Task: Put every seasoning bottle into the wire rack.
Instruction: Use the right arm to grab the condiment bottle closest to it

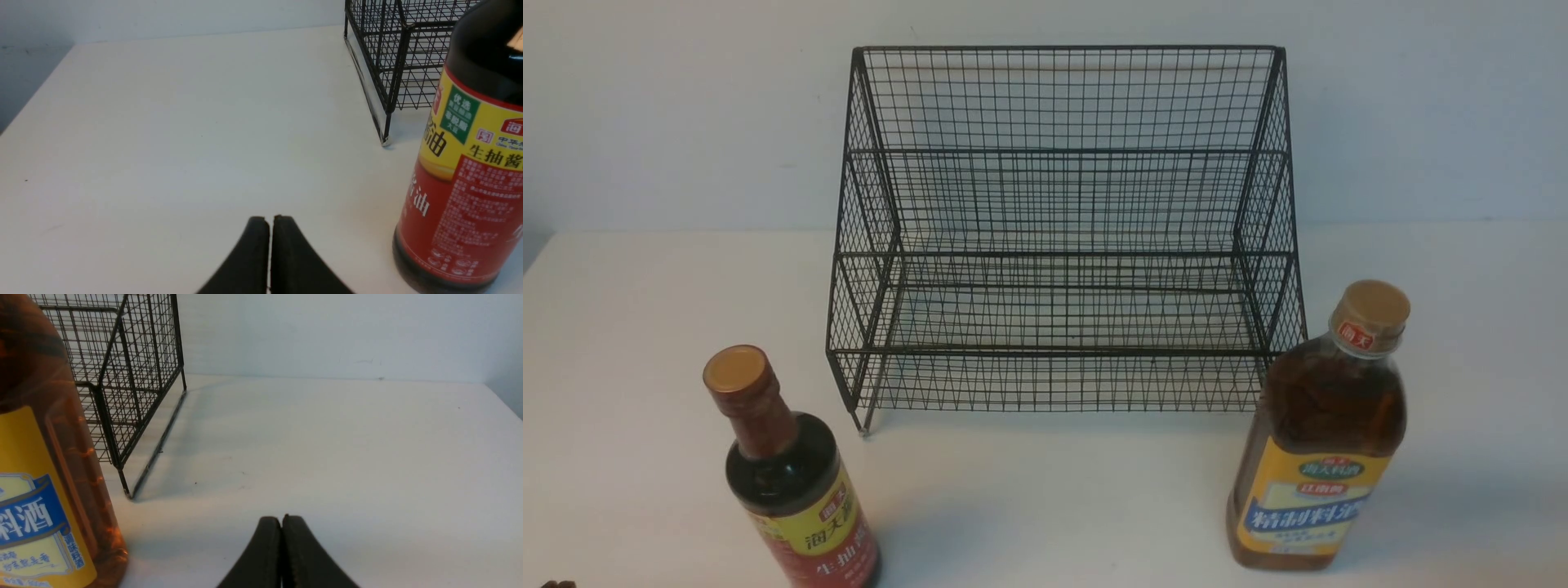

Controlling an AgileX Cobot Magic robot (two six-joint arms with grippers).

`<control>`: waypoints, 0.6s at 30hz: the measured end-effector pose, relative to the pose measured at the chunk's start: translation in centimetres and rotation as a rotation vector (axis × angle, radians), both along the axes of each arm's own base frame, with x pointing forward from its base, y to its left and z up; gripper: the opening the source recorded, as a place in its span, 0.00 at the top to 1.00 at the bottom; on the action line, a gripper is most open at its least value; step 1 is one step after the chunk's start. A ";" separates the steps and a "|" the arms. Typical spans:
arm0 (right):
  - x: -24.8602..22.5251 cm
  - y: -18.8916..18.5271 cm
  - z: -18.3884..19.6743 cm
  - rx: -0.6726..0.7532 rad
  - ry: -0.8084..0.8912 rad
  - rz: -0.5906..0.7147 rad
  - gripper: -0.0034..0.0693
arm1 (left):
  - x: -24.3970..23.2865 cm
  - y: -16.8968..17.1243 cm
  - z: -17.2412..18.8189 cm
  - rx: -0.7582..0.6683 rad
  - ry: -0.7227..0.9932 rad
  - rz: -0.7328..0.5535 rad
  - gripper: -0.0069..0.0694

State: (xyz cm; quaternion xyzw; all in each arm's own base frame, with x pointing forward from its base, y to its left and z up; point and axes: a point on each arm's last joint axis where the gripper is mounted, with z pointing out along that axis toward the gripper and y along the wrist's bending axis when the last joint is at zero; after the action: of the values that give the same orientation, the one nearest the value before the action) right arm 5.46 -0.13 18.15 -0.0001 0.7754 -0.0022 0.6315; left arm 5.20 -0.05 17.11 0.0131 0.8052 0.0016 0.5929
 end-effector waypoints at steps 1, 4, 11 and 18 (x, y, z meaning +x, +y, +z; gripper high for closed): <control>0.0 0.1 0.0 0.059 -0.006 -0.002 0.97 | 0.0 0.0 0.0 0.000 0.000 0.000 0.92; 0.1 0.5 0.2 0.356 -0.028 -0.010 0.97 | 0.0 0.0 0.0 0.000 0.000 0.000 0.92; 0.1 0.8 0.8 0.685 -0.080 -0.013 0.97 | 0.0 0.0 0.0 0.000 0.000 0.000 0.92; -0.5 1.5 3.0 0.662 -0.028 0.052 0.97 | 0.0 0.0 0.0 0.000 0.000 0.000 0.92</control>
State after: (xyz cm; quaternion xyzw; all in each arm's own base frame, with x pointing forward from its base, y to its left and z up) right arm 4.97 1.34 21.18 0.1855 0.7251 0.2660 0.6075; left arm 5.20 -0.05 17.11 0.0131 0.8052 0.0016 0.5929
